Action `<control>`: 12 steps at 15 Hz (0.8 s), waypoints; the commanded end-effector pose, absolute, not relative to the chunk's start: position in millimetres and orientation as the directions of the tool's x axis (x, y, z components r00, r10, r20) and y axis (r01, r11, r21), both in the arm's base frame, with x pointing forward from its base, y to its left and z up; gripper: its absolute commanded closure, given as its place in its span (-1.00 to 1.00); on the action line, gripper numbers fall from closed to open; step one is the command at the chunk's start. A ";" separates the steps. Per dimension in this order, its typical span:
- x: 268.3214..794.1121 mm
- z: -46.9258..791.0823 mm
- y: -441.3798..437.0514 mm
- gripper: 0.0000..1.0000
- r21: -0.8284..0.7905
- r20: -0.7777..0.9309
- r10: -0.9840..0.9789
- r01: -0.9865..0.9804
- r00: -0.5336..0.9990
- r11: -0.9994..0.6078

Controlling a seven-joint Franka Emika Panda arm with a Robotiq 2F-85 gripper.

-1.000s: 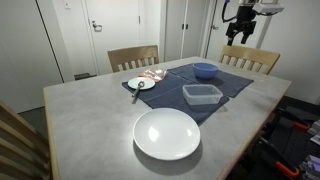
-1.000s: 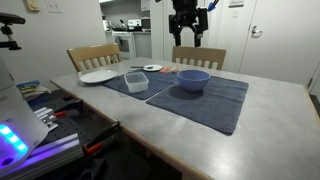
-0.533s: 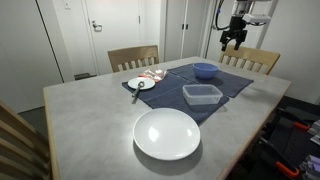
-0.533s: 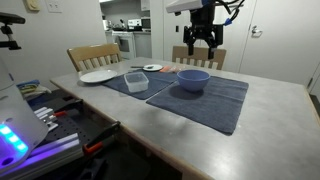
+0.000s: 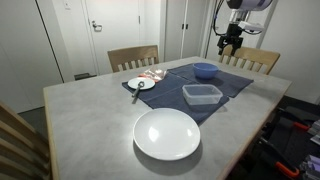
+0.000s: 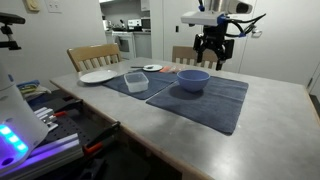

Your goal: Pour the contents in the blue bowl into the clear bowl

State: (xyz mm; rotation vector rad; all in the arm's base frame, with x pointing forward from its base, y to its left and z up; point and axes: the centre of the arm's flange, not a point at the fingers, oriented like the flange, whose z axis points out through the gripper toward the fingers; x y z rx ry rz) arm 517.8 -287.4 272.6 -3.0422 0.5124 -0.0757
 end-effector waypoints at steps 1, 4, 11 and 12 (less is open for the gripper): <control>535.7 251.2 -301.9 -1.00 -0.097 0.004 -0.293 -0.291 0.956 -0.952; 550.1 237.8 -296.8 -1.00 -0.102 0.011 -0.251 -0.249 0.968 -0.963; 569.6 209.6 -298.9 -1.00 -0.125 -0.027 -0.237 -0.239 0.971 -0.963; 569.3 202.6 -300.4 -1.00 -0.139 -0.041 -0.243 -0.246 0.969 -0.959</control>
